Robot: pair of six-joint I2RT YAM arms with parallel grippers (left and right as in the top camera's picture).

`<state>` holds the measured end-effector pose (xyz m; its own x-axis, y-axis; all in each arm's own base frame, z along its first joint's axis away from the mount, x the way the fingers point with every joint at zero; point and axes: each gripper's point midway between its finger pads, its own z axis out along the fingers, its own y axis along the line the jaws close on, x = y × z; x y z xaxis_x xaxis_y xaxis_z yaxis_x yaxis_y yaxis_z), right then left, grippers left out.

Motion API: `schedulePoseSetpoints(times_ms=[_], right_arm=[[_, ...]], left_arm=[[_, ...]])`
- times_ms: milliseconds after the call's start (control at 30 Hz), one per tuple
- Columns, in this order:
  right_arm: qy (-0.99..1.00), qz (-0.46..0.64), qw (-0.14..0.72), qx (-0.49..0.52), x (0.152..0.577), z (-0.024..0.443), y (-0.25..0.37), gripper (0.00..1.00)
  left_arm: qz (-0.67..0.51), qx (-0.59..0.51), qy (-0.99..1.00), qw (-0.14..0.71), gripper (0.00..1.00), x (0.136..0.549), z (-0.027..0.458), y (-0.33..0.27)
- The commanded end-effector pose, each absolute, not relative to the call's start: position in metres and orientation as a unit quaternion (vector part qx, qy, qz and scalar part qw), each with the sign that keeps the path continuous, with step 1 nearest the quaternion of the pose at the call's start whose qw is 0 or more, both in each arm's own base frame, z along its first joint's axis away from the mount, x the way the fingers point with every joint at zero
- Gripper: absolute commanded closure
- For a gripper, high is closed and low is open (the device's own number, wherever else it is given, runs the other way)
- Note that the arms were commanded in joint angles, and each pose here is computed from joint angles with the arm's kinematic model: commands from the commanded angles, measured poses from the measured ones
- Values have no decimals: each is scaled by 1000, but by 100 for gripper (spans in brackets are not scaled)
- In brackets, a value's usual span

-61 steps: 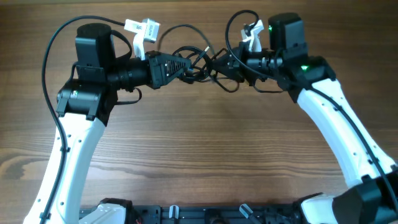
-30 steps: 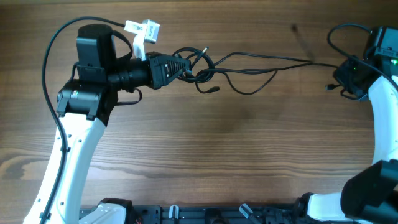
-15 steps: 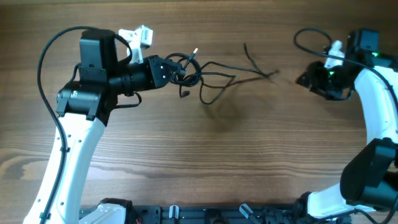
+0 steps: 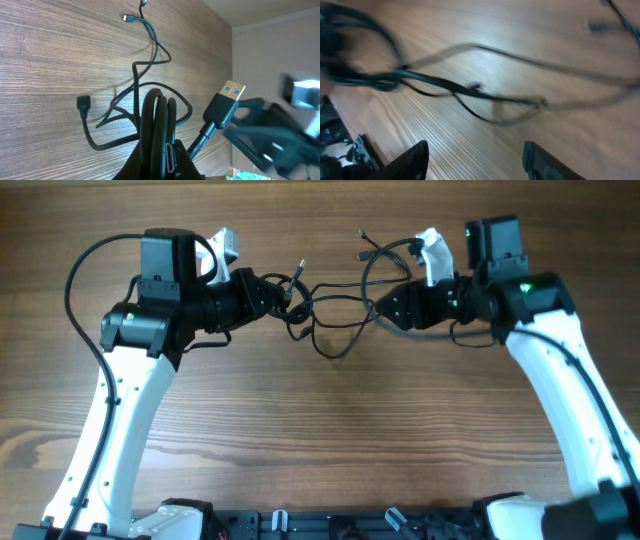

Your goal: Untangle cables

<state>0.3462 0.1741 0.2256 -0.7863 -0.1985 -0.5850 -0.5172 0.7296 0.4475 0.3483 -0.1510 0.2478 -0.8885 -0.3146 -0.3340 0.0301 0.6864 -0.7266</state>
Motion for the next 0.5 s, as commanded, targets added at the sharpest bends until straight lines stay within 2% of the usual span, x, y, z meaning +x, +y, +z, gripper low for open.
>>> schedulePoseSetpoints(times_ms=[0,133,200,467], right_arm=[[868,330,310,-202,337,270,192,38],[889,313,311,-124,347,269,181,38],[889,320,304,-124,344,269,184,38],[892,322,285,-137,334,263,195,38]], left_arm=[[-386,-89,891,224,96,351,248,-147],[-385,-90,891,221,96,350,247,-147],[-386,-102,891,217,96,351,246,-147],[-368,-314,857,178,96,363,236,-125]])
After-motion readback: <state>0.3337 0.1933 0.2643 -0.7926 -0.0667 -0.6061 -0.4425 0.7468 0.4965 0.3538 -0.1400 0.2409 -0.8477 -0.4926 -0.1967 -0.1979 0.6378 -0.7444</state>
